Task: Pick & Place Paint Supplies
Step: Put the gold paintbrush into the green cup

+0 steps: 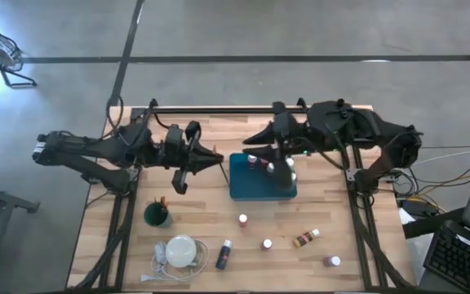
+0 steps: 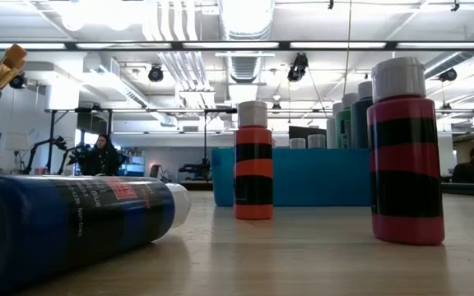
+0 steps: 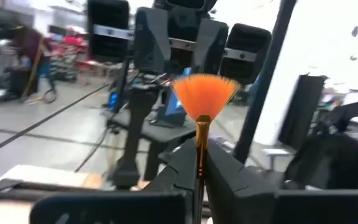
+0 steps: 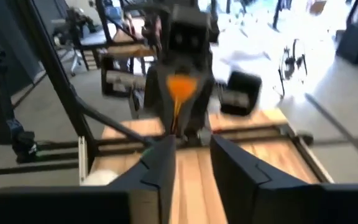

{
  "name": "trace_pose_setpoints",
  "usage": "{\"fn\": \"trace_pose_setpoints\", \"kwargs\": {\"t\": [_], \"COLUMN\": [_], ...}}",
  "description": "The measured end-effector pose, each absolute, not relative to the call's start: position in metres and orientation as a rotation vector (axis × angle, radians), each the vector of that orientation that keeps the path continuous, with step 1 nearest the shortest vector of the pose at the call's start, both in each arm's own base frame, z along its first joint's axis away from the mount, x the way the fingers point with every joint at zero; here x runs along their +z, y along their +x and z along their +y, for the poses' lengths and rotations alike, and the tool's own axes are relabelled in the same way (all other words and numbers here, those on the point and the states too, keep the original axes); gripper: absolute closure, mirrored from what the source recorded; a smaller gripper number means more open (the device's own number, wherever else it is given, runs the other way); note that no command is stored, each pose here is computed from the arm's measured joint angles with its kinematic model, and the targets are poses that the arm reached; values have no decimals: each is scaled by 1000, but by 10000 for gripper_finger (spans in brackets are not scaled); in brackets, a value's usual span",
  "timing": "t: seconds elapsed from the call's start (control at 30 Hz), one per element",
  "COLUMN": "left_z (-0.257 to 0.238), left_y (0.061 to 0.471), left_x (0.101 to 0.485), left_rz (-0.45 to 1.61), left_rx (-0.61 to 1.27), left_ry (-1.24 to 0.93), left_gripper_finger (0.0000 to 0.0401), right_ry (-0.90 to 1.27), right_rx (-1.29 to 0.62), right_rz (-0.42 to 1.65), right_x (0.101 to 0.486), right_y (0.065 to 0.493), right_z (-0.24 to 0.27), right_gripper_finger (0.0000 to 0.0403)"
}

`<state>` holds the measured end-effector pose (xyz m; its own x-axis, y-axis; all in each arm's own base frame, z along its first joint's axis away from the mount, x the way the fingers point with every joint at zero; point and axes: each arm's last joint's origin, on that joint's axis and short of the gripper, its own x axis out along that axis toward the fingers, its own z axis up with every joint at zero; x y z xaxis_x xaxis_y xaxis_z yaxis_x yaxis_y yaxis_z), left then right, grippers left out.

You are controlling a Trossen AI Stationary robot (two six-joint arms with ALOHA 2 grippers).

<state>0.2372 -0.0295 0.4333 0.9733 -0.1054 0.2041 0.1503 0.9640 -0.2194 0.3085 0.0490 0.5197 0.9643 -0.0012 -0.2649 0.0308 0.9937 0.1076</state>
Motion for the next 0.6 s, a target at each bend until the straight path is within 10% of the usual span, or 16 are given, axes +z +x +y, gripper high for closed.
{"fn": "trace_pose_setpoints", "kwargs": {"t": [0.6], "left_z": [-42], "left_y": [157], "left_x": [422], "left_rz": [37], "left_rx": [415], "left_ry": [-284], "left_gripper_finger": [386], "right_ry": [169], "right_rx": [-660], "right_rz": [530], "right_x": [497], "right_y": [254], "right_z": [26], "right_gripper_finger": [237]}}
